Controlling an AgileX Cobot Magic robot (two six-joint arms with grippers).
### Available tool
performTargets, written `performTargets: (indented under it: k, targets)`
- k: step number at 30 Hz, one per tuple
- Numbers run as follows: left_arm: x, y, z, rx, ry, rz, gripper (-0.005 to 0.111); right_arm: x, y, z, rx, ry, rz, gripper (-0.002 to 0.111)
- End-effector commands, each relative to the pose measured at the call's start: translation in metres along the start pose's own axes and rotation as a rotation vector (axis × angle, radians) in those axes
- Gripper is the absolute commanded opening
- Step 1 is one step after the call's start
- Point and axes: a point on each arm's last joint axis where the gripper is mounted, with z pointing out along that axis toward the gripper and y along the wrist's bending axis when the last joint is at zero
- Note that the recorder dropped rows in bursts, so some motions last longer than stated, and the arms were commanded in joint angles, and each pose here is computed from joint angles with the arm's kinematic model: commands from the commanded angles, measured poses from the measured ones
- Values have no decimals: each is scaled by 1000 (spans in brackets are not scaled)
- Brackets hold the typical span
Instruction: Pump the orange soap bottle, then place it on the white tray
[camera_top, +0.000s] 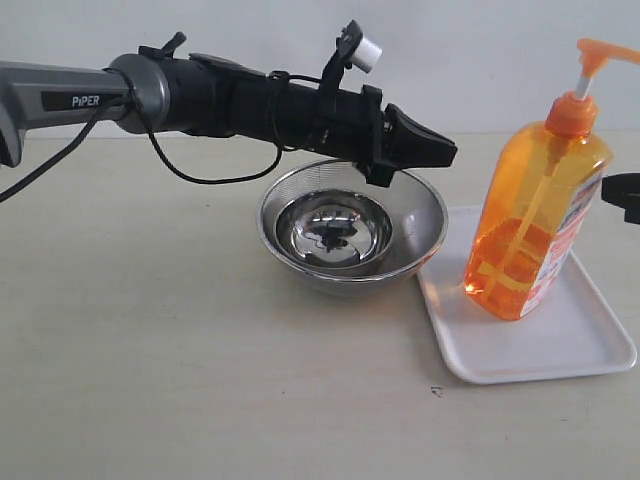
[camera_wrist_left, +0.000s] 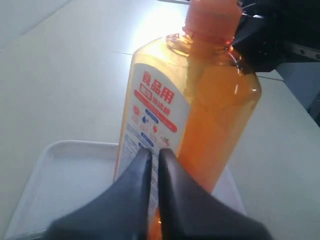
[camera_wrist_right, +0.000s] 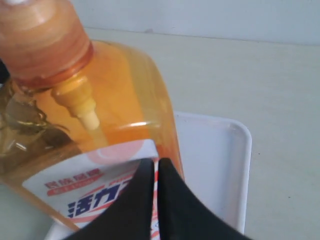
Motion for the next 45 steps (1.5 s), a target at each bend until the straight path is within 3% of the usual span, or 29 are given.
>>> performTargets:
  k: [1, 6, 12, 18, 23, 29, 45]
  targets:
    - [-5, -5, 0, 42, -9, 2, 5, 0, -3, 1, -8, -5, 1, 0]
    - [-6, -10, 9, 44, -6, 5, 5, 0, -3, 1, -7, -6, -3, 0]
    - [-5, -6, 24, -84, 29, 14, 5, 0, -2, 1, -10, -9, -1, 0]
    - [-1, 2, 33, -36, -3, -63, 5, 0, -2, 1, -10, -9, -1, 0]
    - [-5, 1, 34, 9, -12, -57, 5, -1, -2, 1, -11, -13, 2, 0]
    - [-5, -9, 37, 92, -7, -58, 5, -2, -3, 1, -2, -30, 7, 0]
    - [-1, -25, 50, 168, 60, -57, 5, -10, 1, 8, 4, -36, -7, 0]
